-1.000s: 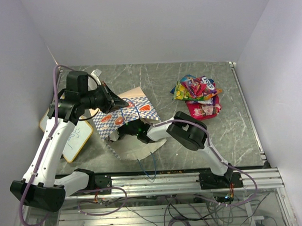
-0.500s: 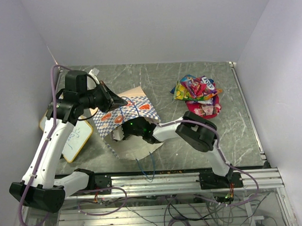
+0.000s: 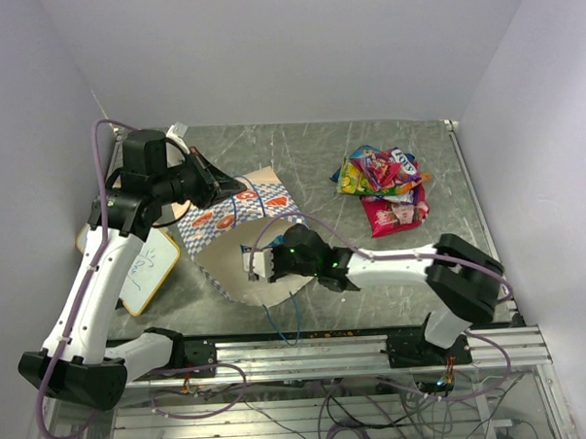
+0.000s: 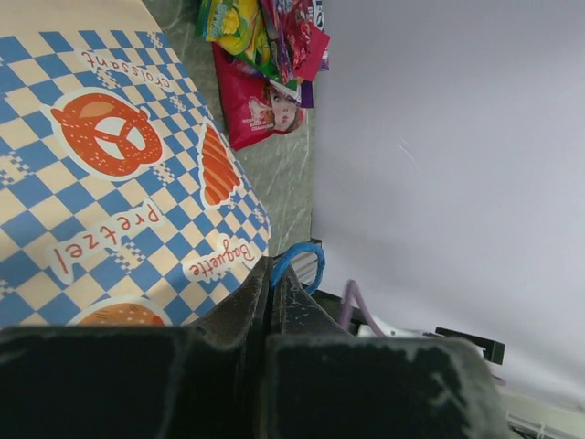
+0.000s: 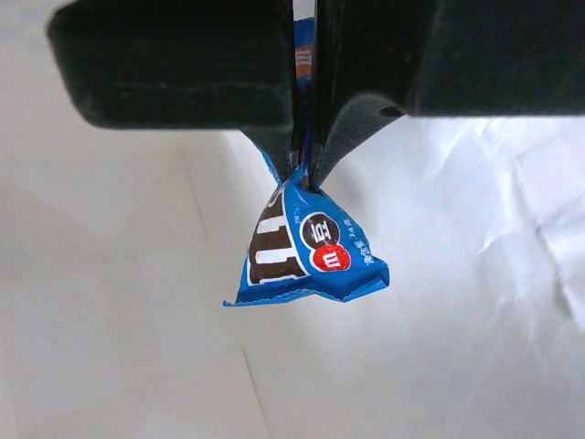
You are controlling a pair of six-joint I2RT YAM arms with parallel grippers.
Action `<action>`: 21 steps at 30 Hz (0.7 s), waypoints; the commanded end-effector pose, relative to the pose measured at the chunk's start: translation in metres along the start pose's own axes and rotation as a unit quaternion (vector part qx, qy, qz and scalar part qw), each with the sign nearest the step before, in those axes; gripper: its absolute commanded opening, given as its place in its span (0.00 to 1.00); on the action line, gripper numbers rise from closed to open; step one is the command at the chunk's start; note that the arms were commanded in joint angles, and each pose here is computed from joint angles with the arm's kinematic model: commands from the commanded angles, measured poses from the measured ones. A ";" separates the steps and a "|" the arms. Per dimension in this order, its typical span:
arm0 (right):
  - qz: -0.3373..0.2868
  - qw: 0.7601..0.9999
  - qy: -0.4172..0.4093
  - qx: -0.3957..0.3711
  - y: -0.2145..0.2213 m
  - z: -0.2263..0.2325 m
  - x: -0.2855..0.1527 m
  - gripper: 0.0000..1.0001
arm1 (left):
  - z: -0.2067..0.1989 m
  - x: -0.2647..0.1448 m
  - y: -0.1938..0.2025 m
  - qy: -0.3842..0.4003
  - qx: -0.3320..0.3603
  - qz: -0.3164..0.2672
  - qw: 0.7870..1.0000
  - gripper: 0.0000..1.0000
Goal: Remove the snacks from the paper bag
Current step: Take out the snack from the paper bag, then place the snack at the center of the board.
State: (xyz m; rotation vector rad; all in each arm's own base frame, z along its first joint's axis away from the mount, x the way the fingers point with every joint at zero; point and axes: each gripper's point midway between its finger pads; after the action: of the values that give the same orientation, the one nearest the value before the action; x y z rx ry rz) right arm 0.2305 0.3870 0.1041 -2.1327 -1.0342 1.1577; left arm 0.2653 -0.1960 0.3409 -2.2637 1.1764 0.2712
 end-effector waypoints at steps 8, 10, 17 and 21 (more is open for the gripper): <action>0.026 0.985 -0.002 0.169 -0.027 0.001 -0.122 0.00 | -0.011 0.026 -0.028 0.042 -0.010 -0.038 0.998 0.07; 0.033 0.979 0.013 0.201 -0.033 -0.005 -0.138 0.00 | -0.014 0.031 -0.032 0.050 -0.006 -0.036 0.998 0.07; 0.007 0.957 0.097 0.273 -0.075 -0.055 -0.193 0.00 | -0.026 0.042 -0.042 0.071 0.006 -0.028 0.997 0.07; -0.032 0.912 0.265 0.313 -0.092 -0.123 -0.239 0.00 | -0.047 0.041 -0.049 0.099 0.006 -0.028 0.995 0.07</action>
State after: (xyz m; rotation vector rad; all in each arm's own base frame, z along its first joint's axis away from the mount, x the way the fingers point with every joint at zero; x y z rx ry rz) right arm 0.1882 0.2795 0.2880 -1.7836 -0.5787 1.0167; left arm 0.3234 -0.2163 0.3303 -2.3377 1.1850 0.2377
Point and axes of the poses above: each gripper's point midway between its finger pads, its own x axis out along the fingers, its own z axis along the line the jaws close on, y = z × x, and after that the axes turned 6 degrees about x, right-handed
